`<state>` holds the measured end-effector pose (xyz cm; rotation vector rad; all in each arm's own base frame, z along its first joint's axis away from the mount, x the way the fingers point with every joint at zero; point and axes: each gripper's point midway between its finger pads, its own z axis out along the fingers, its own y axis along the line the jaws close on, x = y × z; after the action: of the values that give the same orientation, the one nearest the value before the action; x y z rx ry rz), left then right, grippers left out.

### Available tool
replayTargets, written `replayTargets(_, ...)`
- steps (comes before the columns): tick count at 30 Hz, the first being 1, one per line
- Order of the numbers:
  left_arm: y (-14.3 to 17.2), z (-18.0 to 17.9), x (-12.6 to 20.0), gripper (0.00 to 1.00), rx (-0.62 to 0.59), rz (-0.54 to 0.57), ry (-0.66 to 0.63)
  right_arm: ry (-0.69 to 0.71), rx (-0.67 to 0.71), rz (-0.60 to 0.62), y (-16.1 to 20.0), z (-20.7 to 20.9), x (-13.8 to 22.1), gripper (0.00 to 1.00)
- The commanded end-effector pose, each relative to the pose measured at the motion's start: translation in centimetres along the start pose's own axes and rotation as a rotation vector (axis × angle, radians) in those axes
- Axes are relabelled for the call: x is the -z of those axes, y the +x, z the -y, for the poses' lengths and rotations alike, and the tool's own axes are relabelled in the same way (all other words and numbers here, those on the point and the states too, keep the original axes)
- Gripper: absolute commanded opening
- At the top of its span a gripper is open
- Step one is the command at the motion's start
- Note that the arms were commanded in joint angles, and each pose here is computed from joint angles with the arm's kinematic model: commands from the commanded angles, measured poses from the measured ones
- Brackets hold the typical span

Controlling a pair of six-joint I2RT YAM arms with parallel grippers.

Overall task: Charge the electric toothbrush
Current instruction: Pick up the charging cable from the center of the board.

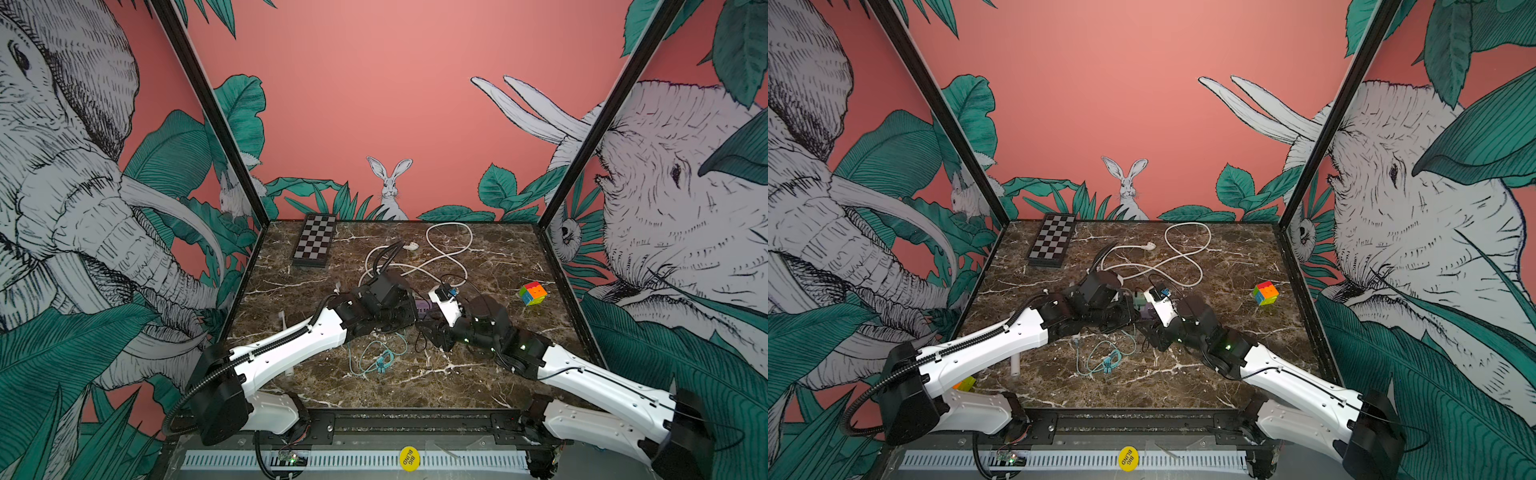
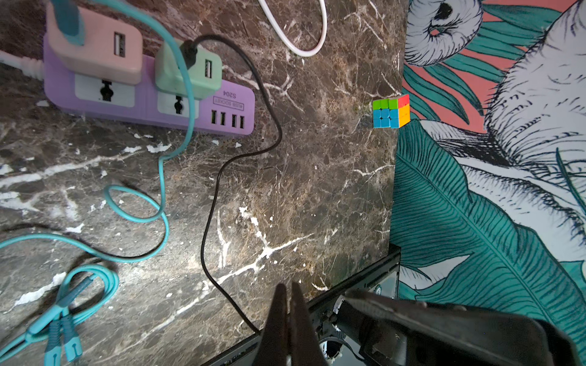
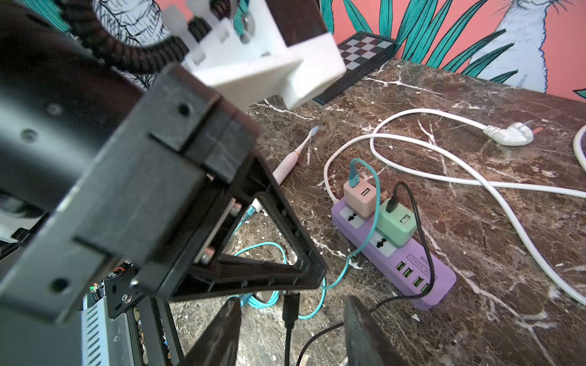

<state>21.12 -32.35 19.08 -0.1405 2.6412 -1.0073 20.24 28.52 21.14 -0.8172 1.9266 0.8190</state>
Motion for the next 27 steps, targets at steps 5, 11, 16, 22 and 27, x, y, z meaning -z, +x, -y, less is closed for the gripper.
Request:
replayTargets(5, -0.3, 0.1, 1.5, 0.0, 0.006, 0.025, -0.003, -0.027, 0.012, 0.037, 0.3, -0.2, -0.2, 0.52)
replayTargets(11, -0.5, -0.1, 1.6, 0.0, 0.014, 0.035, -0.009, 0.018, 0.067, 0.065, 0.0, -0.2, -0.2, 0.49)
replayTargets(16, -0.6, -0.5, 1.6, 0.0, 0.037, 0.041, -0.02, 0.071, 0.128, 0.057, 0.5, -0.7, -0.4, 0.46)
replayTargets(22, -0.9, -1.1, 1.9, 0.0, 0.074, 0.057, -0.029, 0.188, 0.222, 0.092, 0.8, -0.3, -0.1, 0.42)
replayTargets(27, -1.0, -1.2, 2.1, 0.0, 0.104, 0.064, -0.014, 0.24, 0.287, 0.105, 1.2, -0.4, -0.6, 0.37)
